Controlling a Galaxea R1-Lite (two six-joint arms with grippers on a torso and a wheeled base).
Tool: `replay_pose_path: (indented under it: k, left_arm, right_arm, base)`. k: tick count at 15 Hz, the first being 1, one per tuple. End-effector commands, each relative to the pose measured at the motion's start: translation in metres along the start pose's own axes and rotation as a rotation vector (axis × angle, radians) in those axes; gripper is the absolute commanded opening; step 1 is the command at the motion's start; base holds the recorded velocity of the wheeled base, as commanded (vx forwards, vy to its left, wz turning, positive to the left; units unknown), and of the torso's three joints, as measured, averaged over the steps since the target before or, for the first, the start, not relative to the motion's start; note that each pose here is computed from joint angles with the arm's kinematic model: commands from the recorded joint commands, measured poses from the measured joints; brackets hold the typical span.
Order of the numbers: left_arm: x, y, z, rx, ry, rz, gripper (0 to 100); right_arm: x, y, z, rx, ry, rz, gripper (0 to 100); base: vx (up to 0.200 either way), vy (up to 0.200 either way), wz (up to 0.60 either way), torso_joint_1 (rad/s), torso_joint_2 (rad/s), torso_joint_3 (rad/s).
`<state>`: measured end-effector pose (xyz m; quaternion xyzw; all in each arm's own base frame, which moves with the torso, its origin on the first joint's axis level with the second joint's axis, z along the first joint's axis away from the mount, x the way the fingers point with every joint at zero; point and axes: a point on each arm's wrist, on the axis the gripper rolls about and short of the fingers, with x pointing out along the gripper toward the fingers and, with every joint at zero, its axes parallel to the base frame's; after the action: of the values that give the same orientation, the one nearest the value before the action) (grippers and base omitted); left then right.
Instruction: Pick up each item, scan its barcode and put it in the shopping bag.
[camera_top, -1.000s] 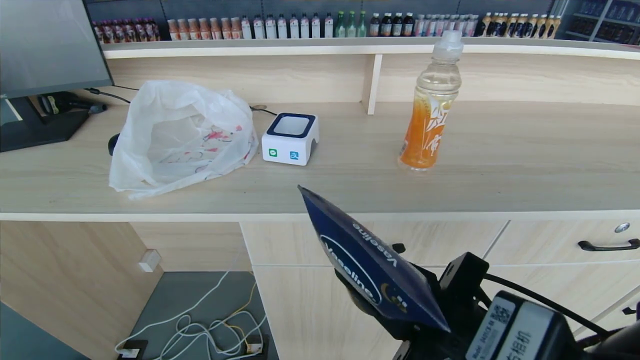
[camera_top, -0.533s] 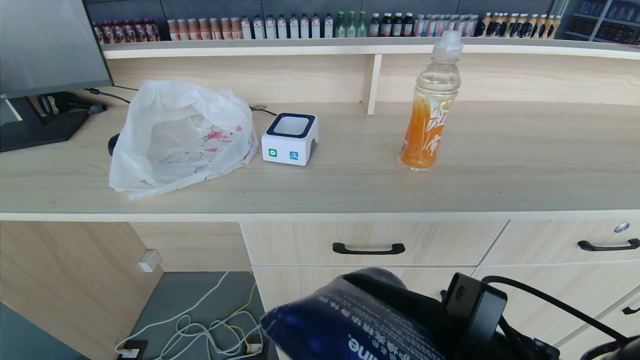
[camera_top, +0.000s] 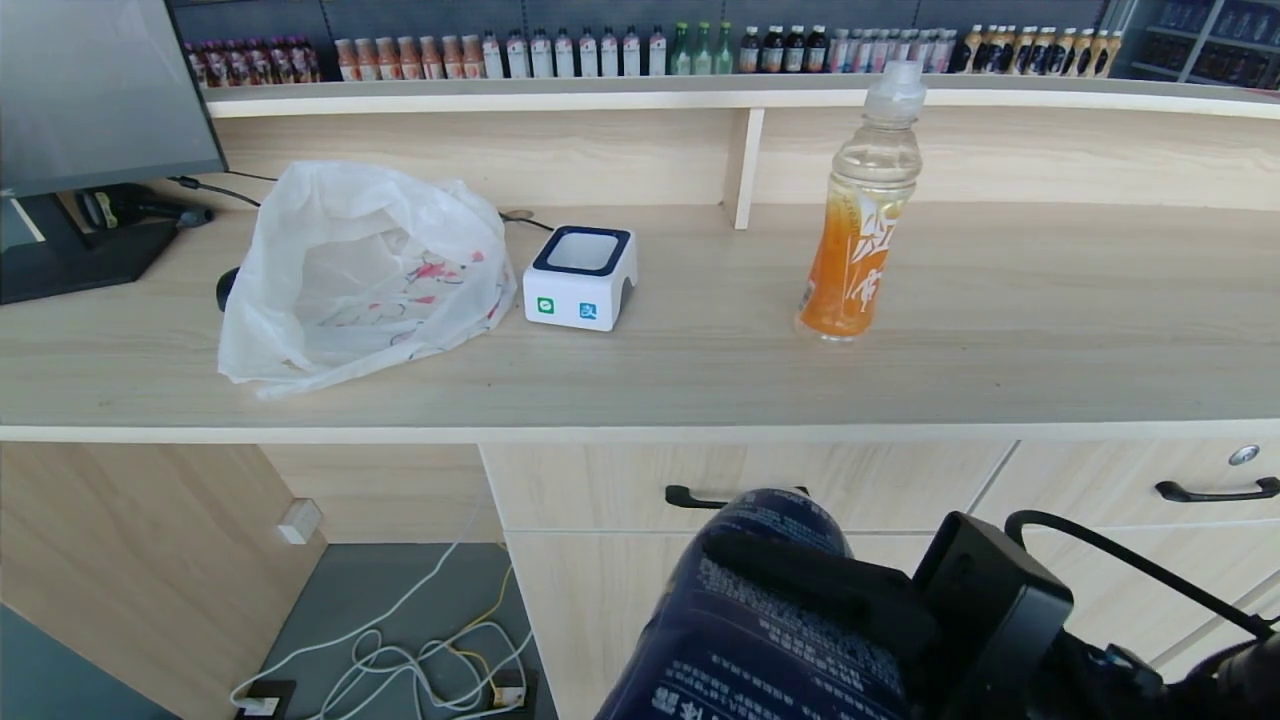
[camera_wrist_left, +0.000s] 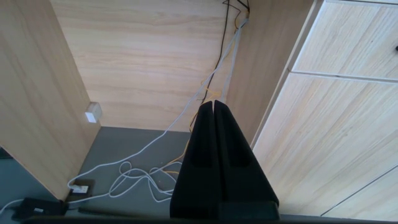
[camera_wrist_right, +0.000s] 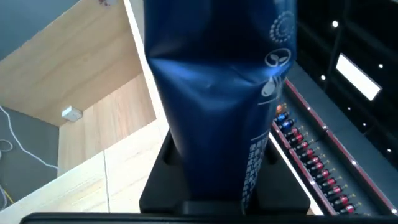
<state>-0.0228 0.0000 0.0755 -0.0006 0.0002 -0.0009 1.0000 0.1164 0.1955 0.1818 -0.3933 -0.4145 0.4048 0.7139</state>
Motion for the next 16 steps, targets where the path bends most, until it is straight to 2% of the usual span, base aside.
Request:
replay_pose_path:
  k: [1, 4, 6, 10, 13, 16]
  left_arm:
    - [0.0, 0.0, 0.0, 0.0, 0.0, 0.0, 0]
    - [0.0, 0.0, 0.0, 0.0, 0.0, 0.0, 0]
    - [0.0, 0.0, 0.0, 0.0, 0.0, 0.0, 0]
    - [0.0, 0.0, 0.0, 0.0, 0.0, 0.0, 0]
    - [0.0, 0.0, 0.0, 0.0, 0.0, 0.0, 0]
    - [0.0, 0.0, 0.0, 0.0, 0.0, 0.0, 0]
  right_arm:
    - [-0.004, -0.002, -0.001, -0.065, 0.007, -0.005, 0]
    - [0.007, -0.016, 0.002, -0.251, -0.105, -0.042, 0]
    - [0.012, -0.02, 0.003, -0.336, -0.115, -0.066, 0]
    - [0.014, -0.024, 0.005, -0.41, -0.12, -0.091, 0]
    - [0.011, -0.034, 0.013, -0.597, -0.129, -0.146, 0]
    - [0.015, -0.035, 0.022, -0.674, -0.16, -0.174, 0]
  base:
    - [0.0, 0.0, 0.0, 0.0, 0.0, 0.0]
    - [0.0, 0.0, 0.0, 0.0, 0.0, 0.0]
    - [0.0, 0.0, 0.0, 0.0, 0.0, 0.0]
    - [0.0, 0.0, 0.0, 0.0, 0.0, 0.0]
    - [0.0, 0.0, 0.0, 0.0, 0.0, 0.0]
    - [0.0, 0.0, 0.0, 0.0, 0.0, 0.0]
